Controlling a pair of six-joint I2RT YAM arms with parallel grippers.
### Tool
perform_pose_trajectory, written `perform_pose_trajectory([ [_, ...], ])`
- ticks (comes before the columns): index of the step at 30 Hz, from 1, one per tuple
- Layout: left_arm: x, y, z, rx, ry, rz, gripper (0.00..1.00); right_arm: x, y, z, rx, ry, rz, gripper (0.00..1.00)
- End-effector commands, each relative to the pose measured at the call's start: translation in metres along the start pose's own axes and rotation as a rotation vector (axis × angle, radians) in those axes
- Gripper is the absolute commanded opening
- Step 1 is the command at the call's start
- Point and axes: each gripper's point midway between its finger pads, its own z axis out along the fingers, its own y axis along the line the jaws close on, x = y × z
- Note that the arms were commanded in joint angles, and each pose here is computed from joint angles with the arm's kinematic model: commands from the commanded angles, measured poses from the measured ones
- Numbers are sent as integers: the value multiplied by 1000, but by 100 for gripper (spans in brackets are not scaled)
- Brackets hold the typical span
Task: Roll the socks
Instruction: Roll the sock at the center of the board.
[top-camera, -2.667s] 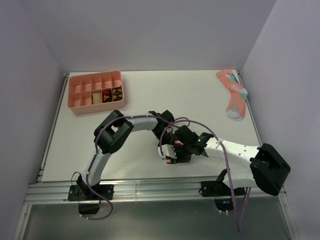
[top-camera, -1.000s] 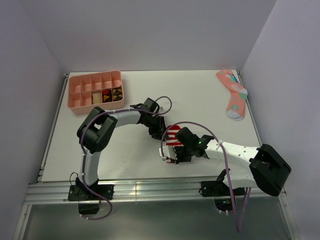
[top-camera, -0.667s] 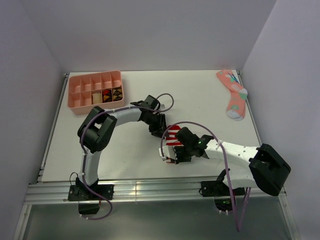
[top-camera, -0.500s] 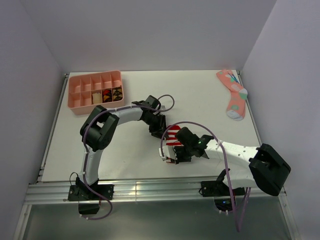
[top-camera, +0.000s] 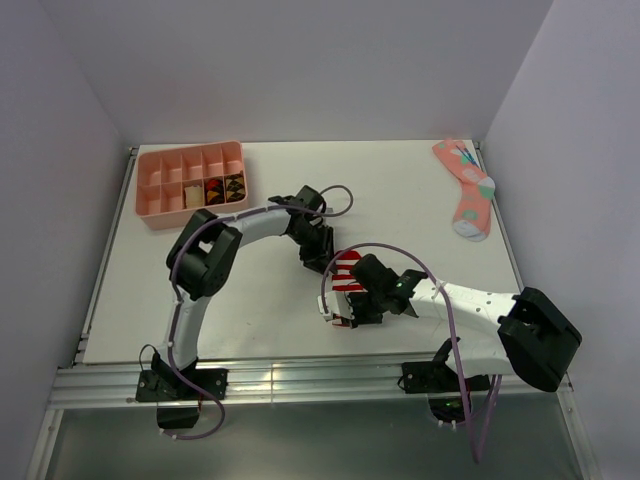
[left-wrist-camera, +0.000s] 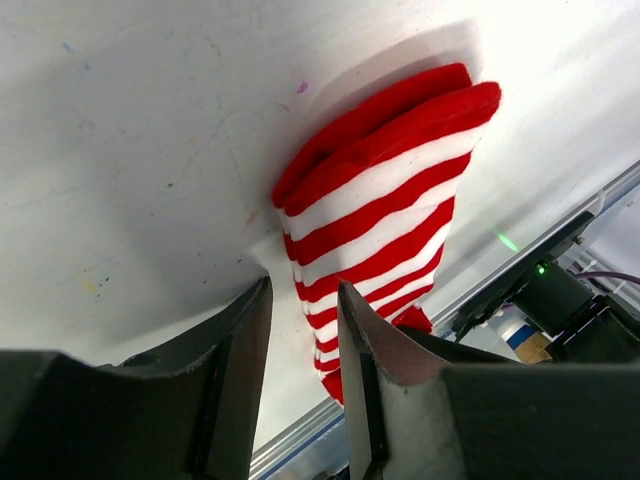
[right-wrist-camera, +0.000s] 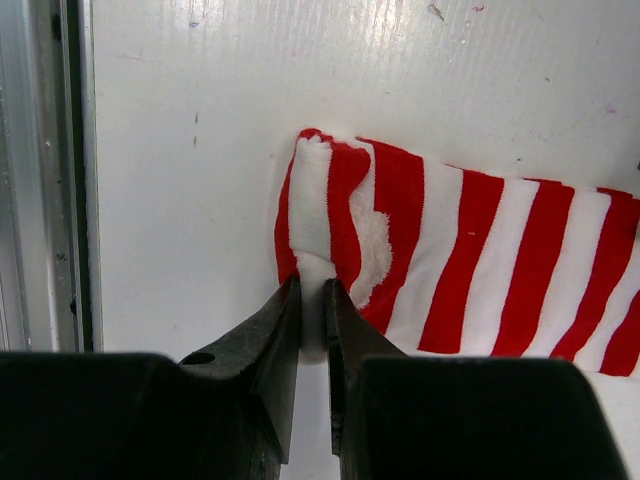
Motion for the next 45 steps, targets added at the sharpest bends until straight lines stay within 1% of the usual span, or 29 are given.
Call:
perform_pose_trajectory([
  [1,-6,16,10,-81,-15,37,39,23,17,3,-58,88,42,19],
  [11,-10,14,19,-95,-3,55,39,23,17,2,-59,89,44,19],
  [15,-8,17,23,-94,6,48,36,24,18,2,-59,90,45,19],
  [18,-7,20,25,-98,10,44,30,25,19,2,-63,92,47,19],
  [19,-7,21,26,-100,12,42,24,25,19,2,-65,94,50,19],
  [21,-6,22,28,-100,15,39,16,24,19,2,-63,92,47,19],
  [22,-6,22,28,-98,18,40,8,24,19,2,-63,93,47,19],
  [24,-7,22,28,-101,13,40,0,25,19,2,-64,94,49,19],
  [29,-18,30,19,-110,-44,4,0,20,23,1,-109,83,62,19],
  [31,-26,36,12,-107,-71,-8,0,24,29,-1,-158,97,82,18],
  [32,-28,37,11,-111,-78,-7,0,16,28,-2,-183,71,77,18],
  [34,-32,40,7,-110,-97,-16,0,19,36,-6,-253,85,119,18],
  [36,-36,38,3,-109,-126,-16,0,11,32,-8,-296,52,138,18],
  [37,-34,42,3,-118,-126,-25,0,15,31,-12,-307,55,172,18],
  [40,-35,45,1,-113,-138,-32,0,15,26,-15,-343,44,210,18],
  [41,-35,45,0,-112,-140,-32,0,13,17,-18,-335,28,223,18],
  [43,-37,46,-1,-114,-152,-35,0,15,20,-19,-391,32,270,19],
  [44,-39,47,-2,-117,-160,-39,0,13,9,-21,-387,17,275,19],
  [45,-39,45,-3,-114,-166,-34,0,15,11,-19,-429,20,305,19],
])
